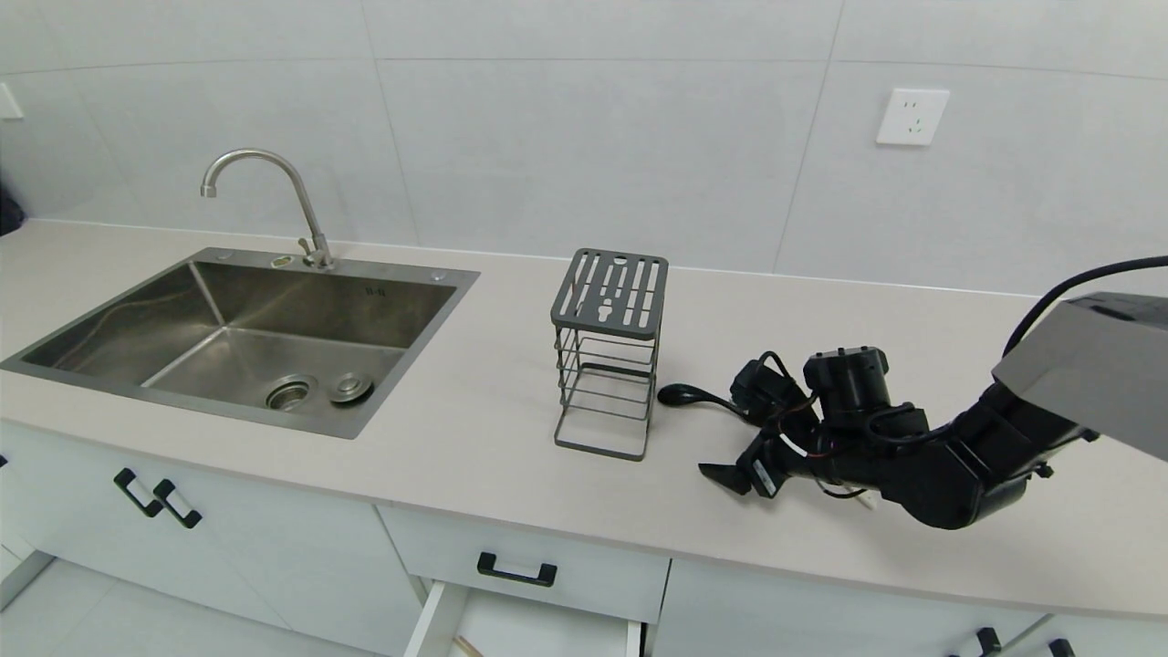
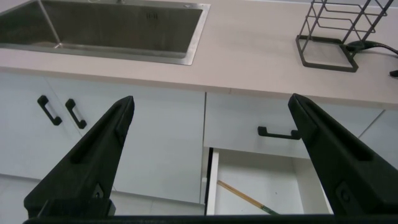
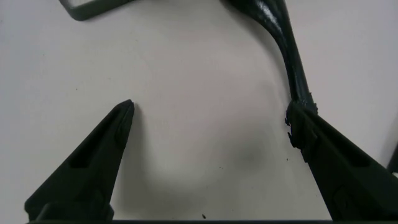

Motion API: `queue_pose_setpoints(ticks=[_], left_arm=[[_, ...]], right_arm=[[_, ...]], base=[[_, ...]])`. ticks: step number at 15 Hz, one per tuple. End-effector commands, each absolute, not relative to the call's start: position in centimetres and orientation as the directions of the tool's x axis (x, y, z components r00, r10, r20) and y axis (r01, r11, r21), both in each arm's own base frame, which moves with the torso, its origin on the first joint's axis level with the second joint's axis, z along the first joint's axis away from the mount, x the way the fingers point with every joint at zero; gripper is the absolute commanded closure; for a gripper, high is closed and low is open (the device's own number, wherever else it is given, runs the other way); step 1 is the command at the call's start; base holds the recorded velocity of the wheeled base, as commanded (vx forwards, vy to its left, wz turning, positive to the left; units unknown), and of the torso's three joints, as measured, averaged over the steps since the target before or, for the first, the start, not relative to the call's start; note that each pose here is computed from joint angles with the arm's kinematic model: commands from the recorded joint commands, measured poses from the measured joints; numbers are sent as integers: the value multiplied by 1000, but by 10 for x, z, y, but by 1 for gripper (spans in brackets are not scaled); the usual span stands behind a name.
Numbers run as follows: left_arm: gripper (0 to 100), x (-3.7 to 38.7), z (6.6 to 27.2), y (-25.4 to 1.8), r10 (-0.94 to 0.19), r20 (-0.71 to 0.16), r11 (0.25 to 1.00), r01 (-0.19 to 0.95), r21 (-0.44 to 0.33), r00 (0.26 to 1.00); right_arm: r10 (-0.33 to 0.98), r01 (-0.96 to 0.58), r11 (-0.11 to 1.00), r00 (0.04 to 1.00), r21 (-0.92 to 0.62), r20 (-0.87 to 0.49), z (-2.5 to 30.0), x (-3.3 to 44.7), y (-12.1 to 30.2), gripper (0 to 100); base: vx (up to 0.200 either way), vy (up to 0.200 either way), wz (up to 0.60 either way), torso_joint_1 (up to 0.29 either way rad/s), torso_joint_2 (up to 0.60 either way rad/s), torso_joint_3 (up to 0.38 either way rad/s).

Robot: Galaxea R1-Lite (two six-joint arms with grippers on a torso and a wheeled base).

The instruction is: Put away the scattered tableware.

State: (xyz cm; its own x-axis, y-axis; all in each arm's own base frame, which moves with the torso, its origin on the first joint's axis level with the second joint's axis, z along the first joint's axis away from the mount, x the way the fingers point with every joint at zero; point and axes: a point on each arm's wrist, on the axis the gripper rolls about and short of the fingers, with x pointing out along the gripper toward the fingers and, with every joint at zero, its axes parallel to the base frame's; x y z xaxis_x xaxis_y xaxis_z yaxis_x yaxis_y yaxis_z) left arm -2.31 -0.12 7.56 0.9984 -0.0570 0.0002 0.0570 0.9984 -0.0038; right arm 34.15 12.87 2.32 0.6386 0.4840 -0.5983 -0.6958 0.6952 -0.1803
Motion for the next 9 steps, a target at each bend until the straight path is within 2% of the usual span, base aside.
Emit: queue_pose_setpoints(ticks=[1,5,9], left_arm=[[0,-23,76,-1,-57,-2,998,57,-5,998],[0,-23,76,-1,-57,0,998,57,-5,998],[0,-23,76,-1,-57,-2,998,57,-5,998]], right_arm=[[492,-690,698,657,-192,-571,32,346,131,0],[487,-653,733,699,-190,-524,42,363,121,0],[521,-640,761,699,-104,-489,25,376,123,0]], base=[[0,0,0,0,0,0],[0,0,0,0,0,0],[0,0,0,0,0,0]])
